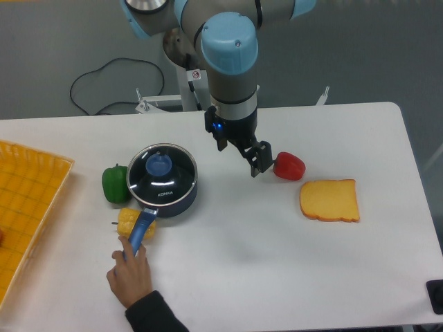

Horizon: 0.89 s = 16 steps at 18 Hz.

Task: Open the lid

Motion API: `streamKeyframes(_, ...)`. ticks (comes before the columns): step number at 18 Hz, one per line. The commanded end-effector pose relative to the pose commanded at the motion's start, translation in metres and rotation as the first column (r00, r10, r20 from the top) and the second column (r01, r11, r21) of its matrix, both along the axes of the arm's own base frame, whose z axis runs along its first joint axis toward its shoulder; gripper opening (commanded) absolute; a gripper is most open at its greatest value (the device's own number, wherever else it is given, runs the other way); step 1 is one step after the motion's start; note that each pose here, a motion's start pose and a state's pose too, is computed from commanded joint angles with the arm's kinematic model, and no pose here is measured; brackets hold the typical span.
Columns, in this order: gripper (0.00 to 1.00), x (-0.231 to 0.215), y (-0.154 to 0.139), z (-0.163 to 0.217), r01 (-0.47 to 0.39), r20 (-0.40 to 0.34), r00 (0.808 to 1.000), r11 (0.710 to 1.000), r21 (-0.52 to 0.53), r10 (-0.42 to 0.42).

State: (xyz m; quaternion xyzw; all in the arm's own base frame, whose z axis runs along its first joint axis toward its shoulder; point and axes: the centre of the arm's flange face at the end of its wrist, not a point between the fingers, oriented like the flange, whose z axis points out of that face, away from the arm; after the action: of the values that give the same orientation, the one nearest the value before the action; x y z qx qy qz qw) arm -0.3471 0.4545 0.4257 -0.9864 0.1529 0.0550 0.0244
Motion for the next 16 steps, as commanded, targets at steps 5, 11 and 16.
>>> streamKeyframes(5, 1.0, 0.002, 0.001, 0.001, 0.003, 0.006, 1.0, 1.0, 0.007, -0.003)
streamKeyframes(11, 1.0, 0.01, -0.004, -0.026, -0.004, 0.041, 0.999, 1.0, -0.013, 0.005)
streamKeyframes(16, 1.0, 0.014, -0.004, -0.034, -0.001, 0.057, 0.998, 1.0, -0.02, 0.002)
